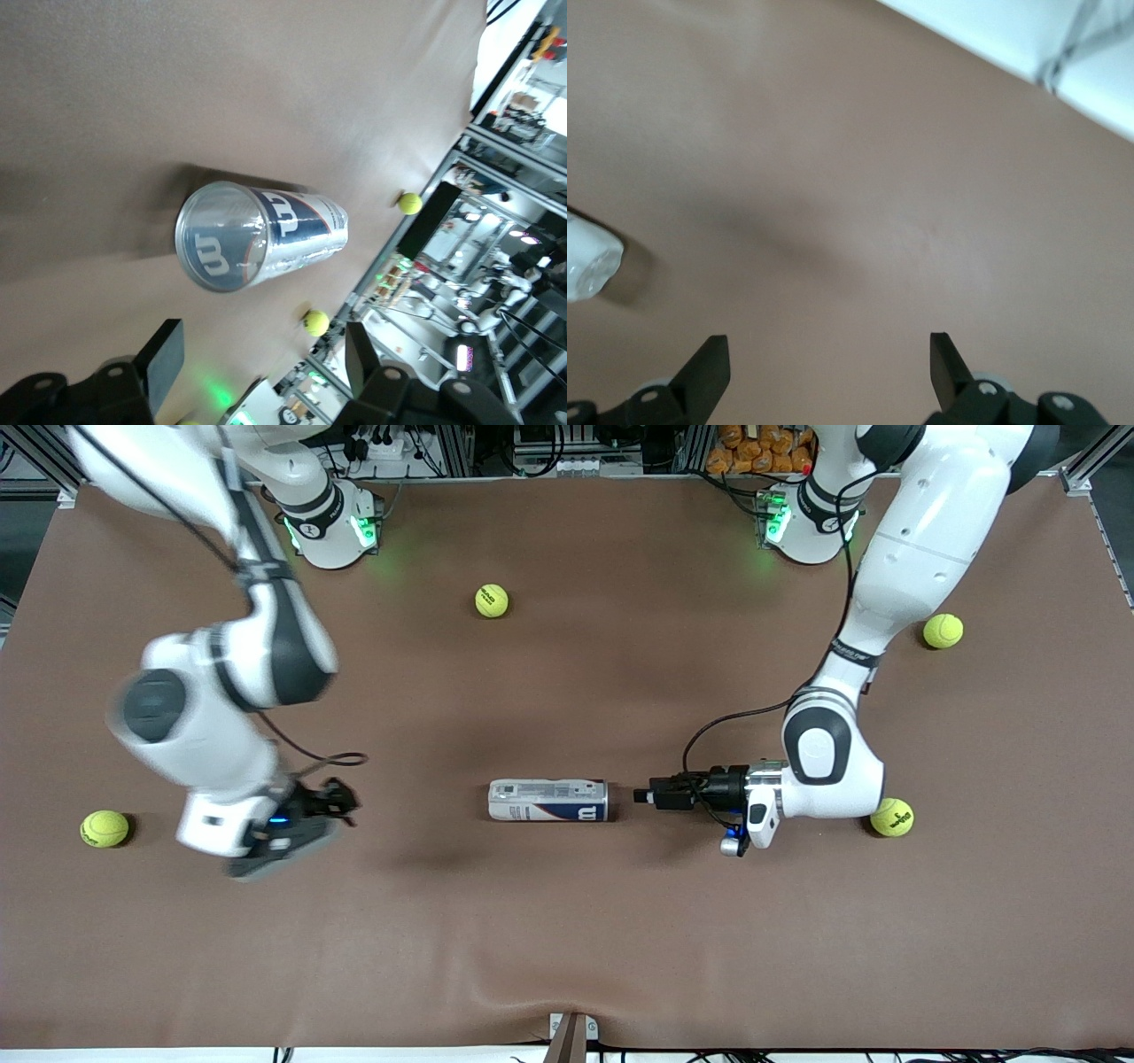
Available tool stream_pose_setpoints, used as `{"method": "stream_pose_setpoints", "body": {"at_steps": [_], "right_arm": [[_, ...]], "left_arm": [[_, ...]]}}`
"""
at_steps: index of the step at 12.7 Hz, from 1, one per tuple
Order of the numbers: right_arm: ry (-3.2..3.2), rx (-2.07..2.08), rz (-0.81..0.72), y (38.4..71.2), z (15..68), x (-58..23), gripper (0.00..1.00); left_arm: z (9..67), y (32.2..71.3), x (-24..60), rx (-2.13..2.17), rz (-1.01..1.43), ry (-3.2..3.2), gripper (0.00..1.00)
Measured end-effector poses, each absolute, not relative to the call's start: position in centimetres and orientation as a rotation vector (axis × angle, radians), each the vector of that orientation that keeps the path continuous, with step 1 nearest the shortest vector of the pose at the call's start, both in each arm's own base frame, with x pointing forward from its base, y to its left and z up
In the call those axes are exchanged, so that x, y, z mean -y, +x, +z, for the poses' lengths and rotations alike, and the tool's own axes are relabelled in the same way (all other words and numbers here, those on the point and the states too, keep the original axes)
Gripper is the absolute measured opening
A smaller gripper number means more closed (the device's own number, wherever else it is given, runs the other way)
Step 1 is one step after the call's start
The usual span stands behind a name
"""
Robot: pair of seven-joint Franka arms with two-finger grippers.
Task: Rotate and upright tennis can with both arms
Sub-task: 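Release the can with the right gripper while the left gripper reaches it, then grasp the can's end with the left gripper while the right gripper withdraws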
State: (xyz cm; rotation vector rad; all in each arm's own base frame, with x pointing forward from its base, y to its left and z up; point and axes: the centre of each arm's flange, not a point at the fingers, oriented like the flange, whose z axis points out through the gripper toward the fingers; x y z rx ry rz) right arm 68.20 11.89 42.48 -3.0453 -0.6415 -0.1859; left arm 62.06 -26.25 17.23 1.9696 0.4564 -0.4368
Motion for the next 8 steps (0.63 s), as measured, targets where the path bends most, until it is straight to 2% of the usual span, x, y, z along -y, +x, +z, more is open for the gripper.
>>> {"method": "stream_pose_setpoints", "body": {"at_steps": [1,4,8], "right_arm": [[-3.047,0.547,-0.128,67.9,43.6,-8.3,1.00],[-3.054,0.342,-0.033,65.9,47.6,0.7,1.00],[-3.047,0.159,0.068,61.3,54.1,2.3,1.00]], "left_arm": [[16.3,62.0,26.4,-0.473,-0.429,1.962,0.76],[13.9,62.2,26.9,-0.518,-0.407,1.922,0.73],[12.6,63.3,27.9,-0.541,-0.377,1.908,0.69]]}}
